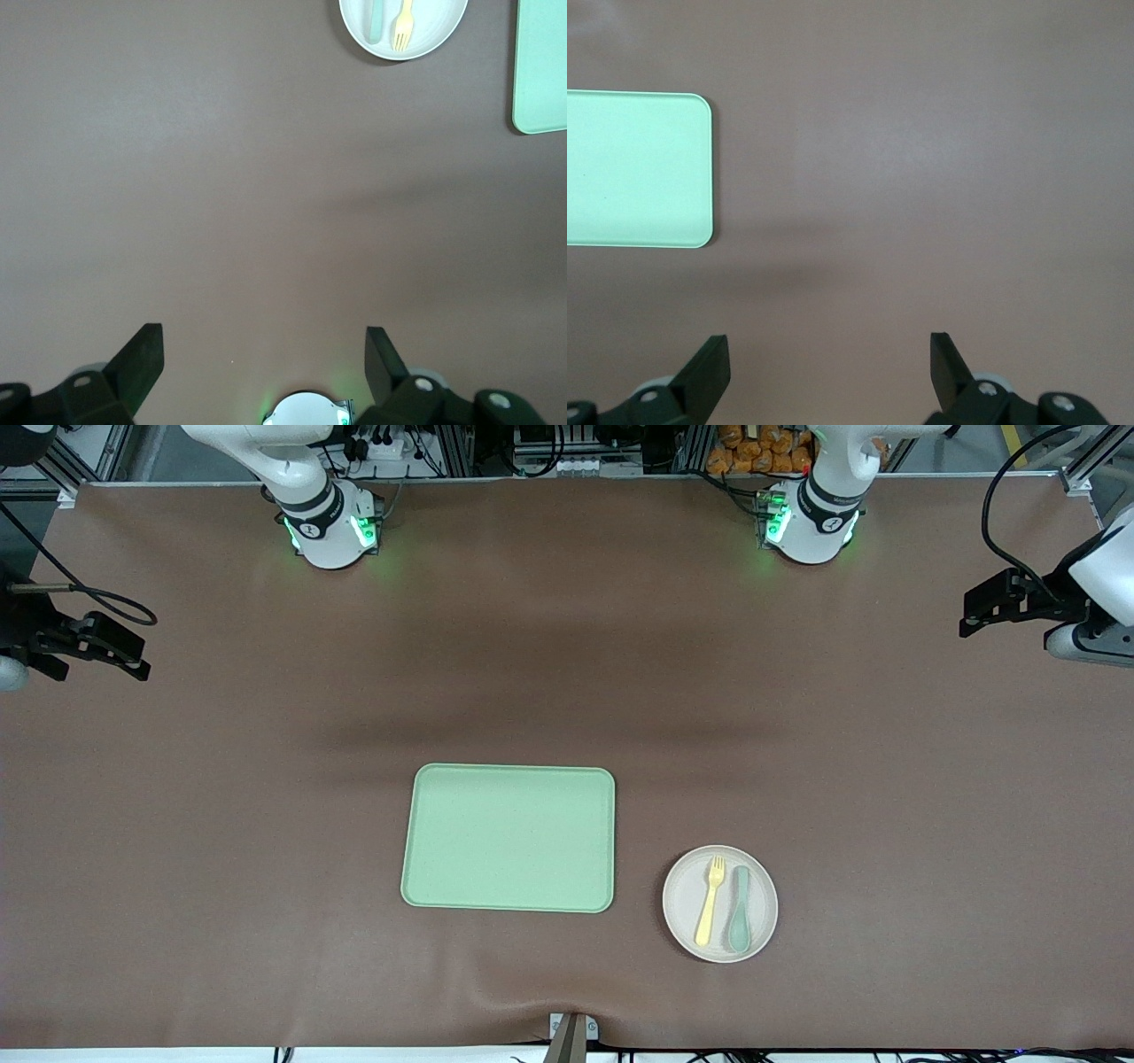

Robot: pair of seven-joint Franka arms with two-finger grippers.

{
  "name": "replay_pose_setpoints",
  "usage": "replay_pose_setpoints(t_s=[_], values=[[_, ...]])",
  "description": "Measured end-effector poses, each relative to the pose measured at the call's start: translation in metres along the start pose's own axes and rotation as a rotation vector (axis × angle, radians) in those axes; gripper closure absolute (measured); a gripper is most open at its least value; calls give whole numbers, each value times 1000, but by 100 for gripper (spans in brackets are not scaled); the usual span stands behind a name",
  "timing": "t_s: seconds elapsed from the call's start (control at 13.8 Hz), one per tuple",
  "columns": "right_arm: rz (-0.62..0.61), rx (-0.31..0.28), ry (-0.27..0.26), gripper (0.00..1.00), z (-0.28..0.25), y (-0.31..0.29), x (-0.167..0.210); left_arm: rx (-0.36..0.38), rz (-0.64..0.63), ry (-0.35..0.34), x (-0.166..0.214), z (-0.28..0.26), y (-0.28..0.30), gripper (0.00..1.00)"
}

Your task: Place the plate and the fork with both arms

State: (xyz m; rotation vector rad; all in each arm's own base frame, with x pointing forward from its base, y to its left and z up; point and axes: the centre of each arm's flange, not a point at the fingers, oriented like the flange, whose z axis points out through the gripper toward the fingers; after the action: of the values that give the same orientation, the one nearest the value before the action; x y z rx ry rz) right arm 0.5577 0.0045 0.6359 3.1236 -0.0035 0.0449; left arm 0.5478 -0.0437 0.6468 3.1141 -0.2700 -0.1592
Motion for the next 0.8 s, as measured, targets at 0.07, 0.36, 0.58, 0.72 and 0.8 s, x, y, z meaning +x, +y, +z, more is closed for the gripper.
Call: replay_pose_setpoints(t_s=[0.07,0.36,0.58,0.72,0.8], values=[[0,0,0,0,0,0,0,0,0,1,0,0,0,0],[0,0,0,0,0,0,0,1,-1,8,1,-1,-1,0],[0,0,0,0,0,0,0,0,-1,0,4,4,-1,0],[0,0,-1,0,0,0,0,11,-3,0,17,16,-4,0],[0,0,-1,0,0,0,0,22,-3,7,28,26,-6,0]])
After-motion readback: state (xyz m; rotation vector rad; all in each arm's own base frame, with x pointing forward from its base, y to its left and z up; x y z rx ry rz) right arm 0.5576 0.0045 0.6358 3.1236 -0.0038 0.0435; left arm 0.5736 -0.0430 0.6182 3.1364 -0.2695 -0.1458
